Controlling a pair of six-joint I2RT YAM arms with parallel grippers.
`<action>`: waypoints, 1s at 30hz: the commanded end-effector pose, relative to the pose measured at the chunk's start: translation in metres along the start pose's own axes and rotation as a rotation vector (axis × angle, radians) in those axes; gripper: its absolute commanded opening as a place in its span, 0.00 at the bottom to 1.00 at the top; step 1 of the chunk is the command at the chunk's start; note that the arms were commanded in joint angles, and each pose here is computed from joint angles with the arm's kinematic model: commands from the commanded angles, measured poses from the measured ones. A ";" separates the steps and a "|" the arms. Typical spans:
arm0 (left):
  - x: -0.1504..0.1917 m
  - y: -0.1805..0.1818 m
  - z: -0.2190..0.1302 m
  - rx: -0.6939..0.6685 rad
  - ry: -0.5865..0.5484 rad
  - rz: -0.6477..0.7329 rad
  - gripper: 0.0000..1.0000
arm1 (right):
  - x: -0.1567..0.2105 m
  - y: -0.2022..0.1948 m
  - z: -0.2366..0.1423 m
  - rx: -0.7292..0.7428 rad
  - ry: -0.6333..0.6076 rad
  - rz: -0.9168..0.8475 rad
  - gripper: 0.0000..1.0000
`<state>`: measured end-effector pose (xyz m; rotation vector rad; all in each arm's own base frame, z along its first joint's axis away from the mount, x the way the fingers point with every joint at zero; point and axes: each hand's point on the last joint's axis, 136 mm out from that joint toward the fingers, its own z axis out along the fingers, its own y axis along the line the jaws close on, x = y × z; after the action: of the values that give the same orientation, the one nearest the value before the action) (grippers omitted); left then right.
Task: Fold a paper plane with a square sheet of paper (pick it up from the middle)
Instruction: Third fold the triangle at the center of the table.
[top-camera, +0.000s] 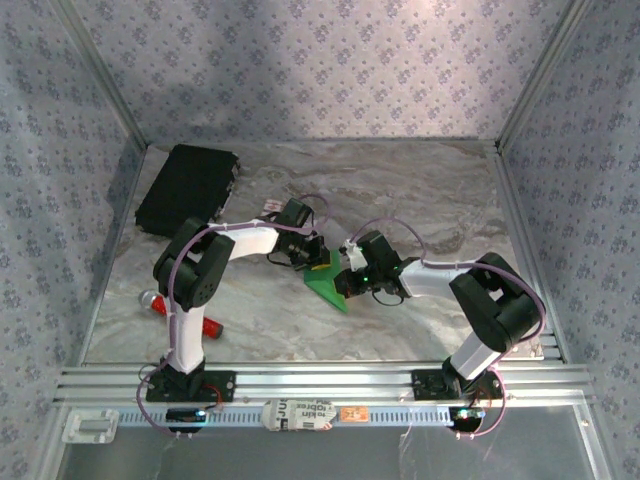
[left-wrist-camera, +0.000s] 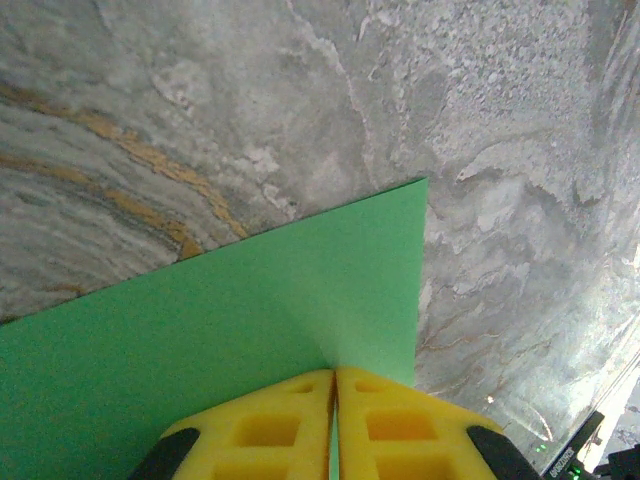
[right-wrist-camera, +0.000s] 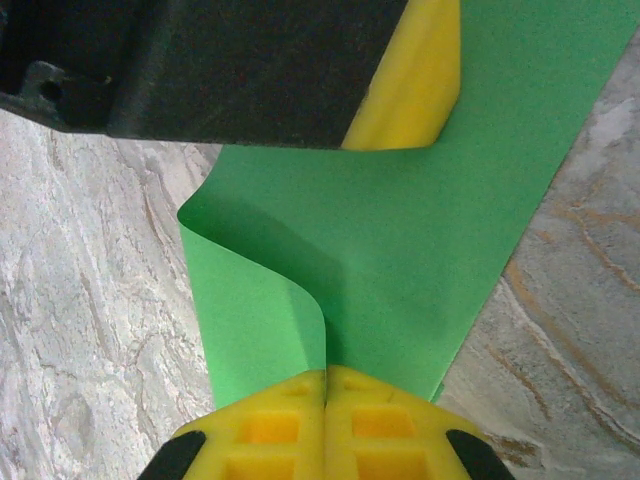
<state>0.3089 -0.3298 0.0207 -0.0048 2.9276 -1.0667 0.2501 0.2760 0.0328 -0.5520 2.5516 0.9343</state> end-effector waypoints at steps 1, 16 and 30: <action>0.014 0.021 0.011 -0.054 0.047 -0.040 0.10 | 0.008 -0.003 0.000 0.013 0.026 0.007 0.01; 0.016 0.023 0.012 -0.053 0.046 -0.045 0.10 | 0.016 -0.005 0.001 0.041 0.047 0.008 0.01; 0.016 0.023 0.012 -0.051 0.046 -0.049 0.10 | 0.013 -0.006 0.004 0.042 0.049 0.005 0.01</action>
<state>0.3089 -0.3311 0.0203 -0.0118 2.9184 -1.0856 0.2446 0.2737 0.0264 -0.5567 2.5855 0.8987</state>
